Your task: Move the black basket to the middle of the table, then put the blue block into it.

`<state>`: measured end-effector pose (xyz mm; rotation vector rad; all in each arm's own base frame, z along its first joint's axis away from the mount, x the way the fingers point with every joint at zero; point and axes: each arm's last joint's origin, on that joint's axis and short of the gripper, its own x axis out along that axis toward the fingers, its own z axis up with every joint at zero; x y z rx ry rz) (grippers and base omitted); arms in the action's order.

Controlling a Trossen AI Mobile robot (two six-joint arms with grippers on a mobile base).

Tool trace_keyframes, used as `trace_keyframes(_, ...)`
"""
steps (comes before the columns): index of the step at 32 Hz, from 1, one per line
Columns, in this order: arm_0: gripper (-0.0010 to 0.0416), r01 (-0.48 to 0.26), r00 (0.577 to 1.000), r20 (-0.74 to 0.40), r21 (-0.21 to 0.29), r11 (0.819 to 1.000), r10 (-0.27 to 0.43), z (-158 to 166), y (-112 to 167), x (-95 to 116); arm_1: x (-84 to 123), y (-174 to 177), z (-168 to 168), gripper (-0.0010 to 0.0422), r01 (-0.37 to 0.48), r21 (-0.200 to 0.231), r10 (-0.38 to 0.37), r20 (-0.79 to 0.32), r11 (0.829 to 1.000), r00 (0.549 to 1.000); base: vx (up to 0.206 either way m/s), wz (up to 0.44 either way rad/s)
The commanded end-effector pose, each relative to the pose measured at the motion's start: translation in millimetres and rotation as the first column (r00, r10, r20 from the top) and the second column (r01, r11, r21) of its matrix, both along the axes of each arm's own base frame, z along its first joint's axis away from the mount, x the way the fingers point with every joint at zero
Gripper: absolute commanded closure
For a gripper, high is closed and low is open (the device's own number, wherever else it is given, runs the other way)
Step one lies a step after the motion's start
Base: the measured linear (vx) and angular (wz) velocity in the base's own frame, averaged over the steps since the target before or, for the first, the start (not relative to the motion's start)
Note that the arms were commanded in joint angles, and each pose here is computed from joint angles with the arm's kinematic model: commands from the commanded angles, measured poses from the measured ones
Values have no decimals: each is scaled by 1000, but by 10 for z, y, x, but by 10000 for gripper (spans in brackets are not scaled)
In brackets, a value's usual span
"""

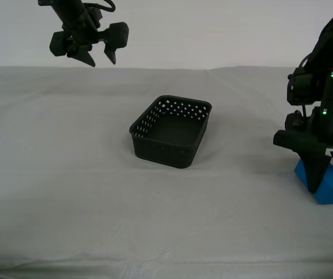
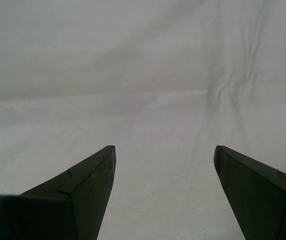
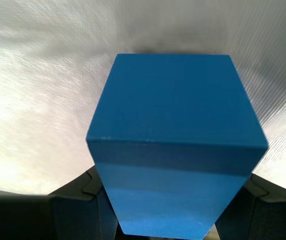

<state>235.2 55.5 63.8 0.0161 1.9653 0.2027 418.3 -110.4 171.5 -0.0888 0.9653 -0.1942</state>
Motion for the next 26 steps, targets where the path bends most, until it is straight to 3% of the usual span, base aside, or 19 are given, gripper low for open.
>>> trace_keyframes(1, 407, 2, 997, 72, 29, 1000, -4, 194, 33, 110, 0, 1, 0, 142, 5, 0, -5, 0, 1000, 1000, 0, 0)
trace_keyframes(2, 406, 4, 996, 88, 44, 999, -8, 235, 43, 134, 0, 1, 0, 142, 4, 0, -4, 1, 1000, 1000, 0, 0)
trace_keyframes(3, 407, 17, 990, 140, 131, 991, -35, 387, 89, 227, 1, -1, 1, 142, 5, 0, -5, 1, 1000, 1000, 0, 0)
trace_keyframes(5, 407, 9, 979, 195, 217, 976, -52, 552, 161, 337, 1, 1, 1, 142, 4, 0, -4, 1, 1000, 1000, 0, 0)
trace_keyframes(9, 407, -57, 957, 290, 260, 964, -22, 783, 340, 506, 2, -1, 2, 142, 4, -1, -4, 4, 1000, 1000, 0, 0)
trace_keyframes(10, 406, -103, 944, 331, 305, 947, -4, 909, 485, 580, 3, -1, 2, 142, 4, -1, -4, 4, 1000, 1000, 0, 0)
trace_keyframes(16, 406, -277, 862, 502, 346, 896, 72, 1258, 969, 725, 6, -2, 5, 142, 4, -2, -4, 9, 1000, 1000, 0, 0)
trace_keyframes(18, 407, -373, 793, 602, 358, 856, 93, 1368, 1226, 748, 6, -2, 5, 142, 5, -2, -5, 8, 1000, 1000, 0, 0)
trace_keyframes(21, 406, -423, 769, 628, 361, 831, 119, 1372, 1414, 743, 8, -1, 6, 142, 4, -2, -4, 11, 1000, 1000, 0, 0)
trace_keyframes(23, 407, -465, 762, 633, 388, 796, 137, 1269, 1601, 752, 10, -2, 8, 142, 4, -3, -4, 13, 1000, 1000, 0, 0)
trace_keyframes(26, 406, -480, 767, 620, 387, 787, 163, 1086, 1733, 764, 11, -3, 8, 142, 4, -3, -4, 15, 1000, 1000, 0, 0)
